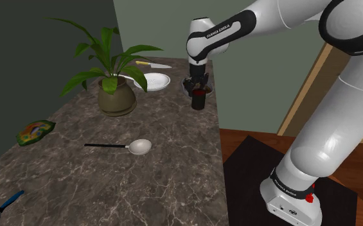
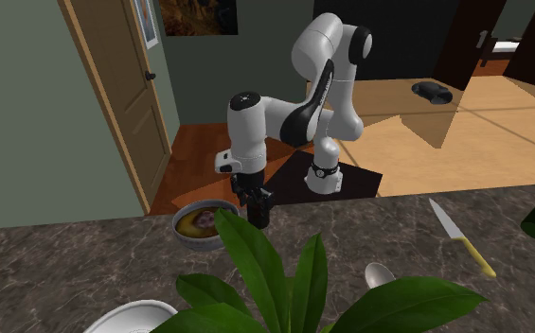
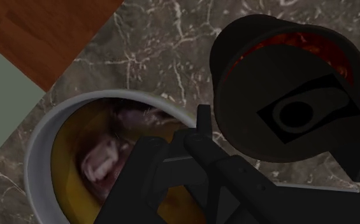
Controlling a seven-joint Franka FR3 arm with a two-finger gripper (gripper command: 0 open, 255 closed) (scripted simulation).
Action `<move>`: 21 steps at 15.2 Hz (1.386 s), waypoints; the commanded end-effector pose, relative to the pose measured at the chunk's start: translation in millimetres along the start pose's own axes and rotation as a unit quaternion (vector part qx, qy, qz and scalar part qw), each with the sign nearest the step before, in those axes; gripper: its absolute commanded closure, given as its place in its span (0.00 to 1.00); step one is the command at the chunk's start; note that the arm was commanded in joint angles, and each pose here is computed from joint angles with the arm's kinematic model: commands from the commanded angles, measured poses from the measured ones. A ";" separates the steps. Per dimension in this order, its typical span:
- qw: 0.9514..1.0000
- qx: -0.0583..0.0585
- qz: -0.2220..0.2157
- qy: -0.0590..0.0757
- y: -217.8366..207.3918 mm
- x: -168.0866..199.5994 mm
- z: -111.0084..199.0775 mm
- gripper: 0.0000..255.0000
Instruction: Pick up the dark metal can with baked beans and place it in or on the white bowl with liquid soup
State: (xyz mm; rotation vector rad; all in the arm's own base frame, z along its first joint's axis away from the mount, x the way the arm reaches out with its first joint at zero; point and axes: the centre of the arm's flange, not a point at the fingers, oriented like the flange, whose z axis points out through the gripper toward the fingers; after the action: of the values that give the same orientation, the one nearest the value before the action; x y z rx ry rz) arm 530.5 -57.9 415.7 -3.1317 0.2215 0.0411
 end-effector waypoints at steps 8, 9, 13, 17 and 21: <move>1.000 0.000 0.000 0.000 0.7 -1.9 -48.0 1.00; 1.000 0.000 0.000 0.000 0.7 -2.1 -53.3 1.00; 1.000 0.000 0.000 0.000 0.7 -2.6 -74.4 1.00; 1.000 0.000 0.000 0.000 0.7 -3.2 -95.5 1.00; 1.000 0.000 0.000 0.000 0.7 -3.7 -116.6 1.00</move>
State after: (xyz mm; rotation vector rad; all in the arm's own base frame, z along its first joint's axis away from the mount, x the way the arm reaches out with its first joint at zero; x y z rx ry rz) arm 529.7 -58.3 527.0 -3.1317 0.2216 0.0409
